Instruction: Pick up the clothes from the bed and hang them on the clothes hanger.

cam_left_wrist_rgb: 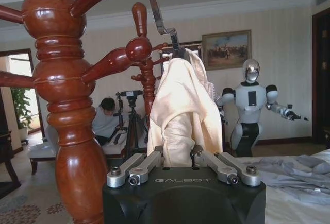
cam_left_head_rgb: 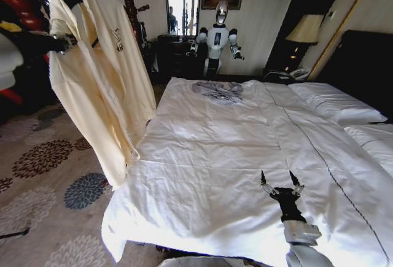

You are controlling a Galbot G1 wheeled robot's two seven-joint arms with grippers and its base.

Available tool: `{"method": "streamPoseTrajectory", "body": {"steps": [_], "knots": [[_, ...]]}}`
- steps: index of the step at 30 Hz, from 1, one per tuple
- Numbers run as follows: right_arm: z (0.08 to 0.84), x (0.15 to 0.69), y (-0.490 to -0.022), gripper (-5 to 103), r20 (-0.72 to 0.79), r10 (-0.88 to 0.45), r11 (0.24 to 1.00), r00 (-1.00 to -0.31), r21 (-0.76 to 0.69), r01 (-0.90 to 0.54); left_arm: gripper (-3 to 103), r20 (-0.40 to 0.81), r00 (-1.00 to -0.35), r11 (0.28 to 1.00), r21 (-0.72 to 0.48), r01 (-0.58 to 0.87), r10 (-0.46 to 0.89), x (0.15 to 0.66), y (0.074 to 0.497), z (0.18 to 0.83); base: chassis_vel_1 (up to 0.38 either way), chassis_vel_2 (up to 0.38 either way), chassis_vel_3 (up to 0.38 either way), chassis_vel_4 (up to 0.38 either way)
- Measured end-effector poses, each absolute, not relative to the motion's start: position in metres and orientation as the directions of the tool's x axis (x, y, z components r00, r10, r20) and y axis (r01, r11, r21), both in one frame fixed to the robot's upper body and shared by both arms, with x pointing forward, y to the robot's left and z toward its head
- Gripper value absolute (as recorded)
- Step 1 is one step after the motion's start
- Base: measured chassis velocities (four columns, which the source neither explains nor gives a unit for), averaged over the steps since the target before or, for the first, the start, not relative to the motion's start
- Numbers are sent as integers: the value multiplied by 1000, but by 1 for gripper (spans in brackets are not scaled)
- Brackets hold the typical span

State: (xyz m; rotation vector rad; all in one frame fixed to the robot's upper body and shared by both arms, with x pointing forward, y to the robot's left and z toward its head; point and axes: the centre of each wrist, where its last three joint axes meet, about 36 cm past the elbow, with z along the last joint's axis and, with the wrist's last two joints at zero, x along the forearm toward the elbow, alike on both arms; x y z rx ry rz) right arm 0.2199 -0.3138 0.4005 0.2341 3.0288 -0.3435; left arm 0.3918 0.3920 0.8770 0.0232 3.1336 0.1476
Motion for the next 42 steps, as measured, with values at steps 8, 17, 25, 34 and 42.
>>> {"method": "streamPoseTrajectory", "body": {"steps": [8,17,25,34,42], "knots": [[401,220,-314,100,-101,142,963,-985,-216,161,18,24,-999,997,72,-20,-22,395,404,877,0,0,0,0],[401,220,-314,100,-101,142,963,-985,-216,161,18,53,-998,999,3,-39,-39,397,411,882,0,0,0,0],[401,220,-314,100,-101,142,963,-985,-216,161,18,75,-996,998,-46,-53,-49,403,417,884,0,0,0,0],[401,220,-314,100,-101,142,963,-985,-216,161,18,117,-993,996,-76,-38,-29,418,414,875,0,0,0,0],[401,220,-314,100,-101,142,963,-985,-216,161,18,120,-993,995,-91,-30,-19,433,416,869,0,0,0,0]]}}
